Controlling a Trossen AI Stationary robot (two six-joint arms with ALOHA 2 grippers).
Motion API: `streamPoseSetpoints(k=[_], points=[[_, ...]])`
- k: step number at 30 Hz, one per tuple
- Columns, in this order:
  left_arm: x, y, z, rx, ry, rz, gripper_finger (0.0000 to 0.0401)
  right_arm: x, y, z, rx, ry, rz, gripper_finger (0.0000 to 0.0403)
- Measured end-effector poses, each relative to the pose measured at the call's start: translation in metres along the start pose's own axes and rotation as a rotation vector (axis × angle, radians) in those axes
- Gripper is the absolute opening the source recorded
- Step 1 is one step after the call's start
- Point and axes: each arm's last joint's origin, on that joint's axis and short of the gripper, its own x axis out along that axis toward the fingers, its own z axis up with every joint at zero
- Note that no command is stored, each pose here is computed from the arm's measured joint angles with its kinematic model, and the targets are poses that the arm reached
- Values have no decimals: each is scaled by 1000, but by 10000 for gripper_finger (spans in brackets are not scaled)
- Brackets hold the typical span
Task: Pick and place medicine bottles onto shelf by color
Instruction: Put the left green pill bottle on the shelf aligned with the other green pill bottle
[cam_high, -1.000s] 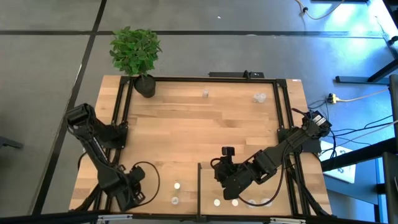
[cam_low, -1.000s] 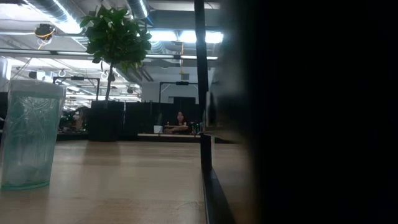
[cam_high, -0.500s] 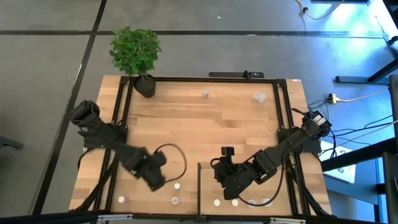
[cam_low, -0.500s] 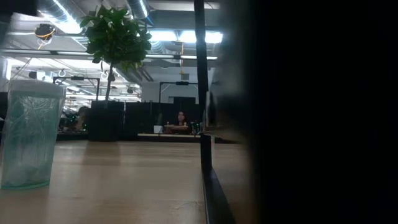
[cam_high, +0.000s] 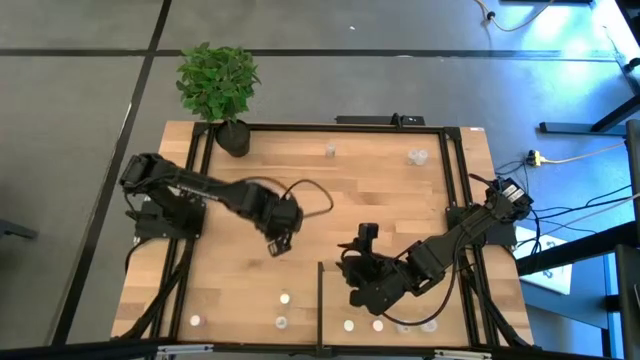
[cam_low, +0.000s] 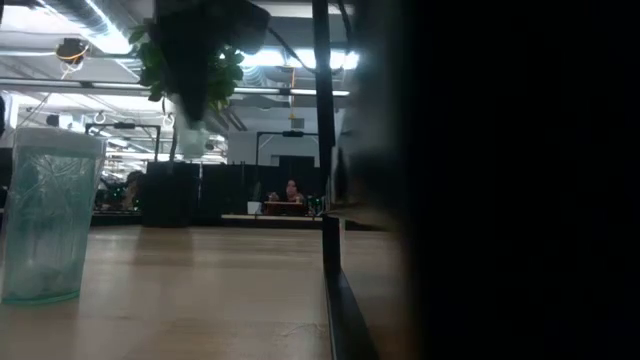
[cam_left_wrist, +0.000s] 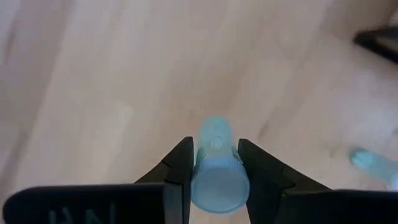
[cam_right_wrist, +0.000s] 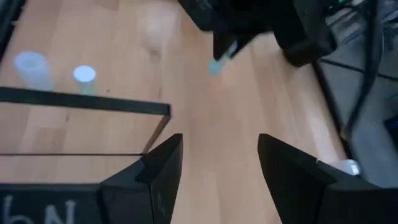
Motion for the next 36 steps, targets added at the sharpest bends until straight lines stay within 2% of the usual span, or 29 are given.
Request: streamPoseSetpoints(k=[6, 11, 24, 36], points=[[3, 29, 21, 46, -12, 12, 87, 7, -8, 3, 10, -6, -32, 210], [4, 42, 27, 53, -12, 26, 87, 12, -13, 7, 42, -15, -43, 210], [19, 46, 25, 62, -36, 73, 88, 19, -21, 8, 60, 0, -38, 210], [47, 44, 58, 167, -48, 50, 92, 19, -16, 9, 74, 19, 112, 210]])
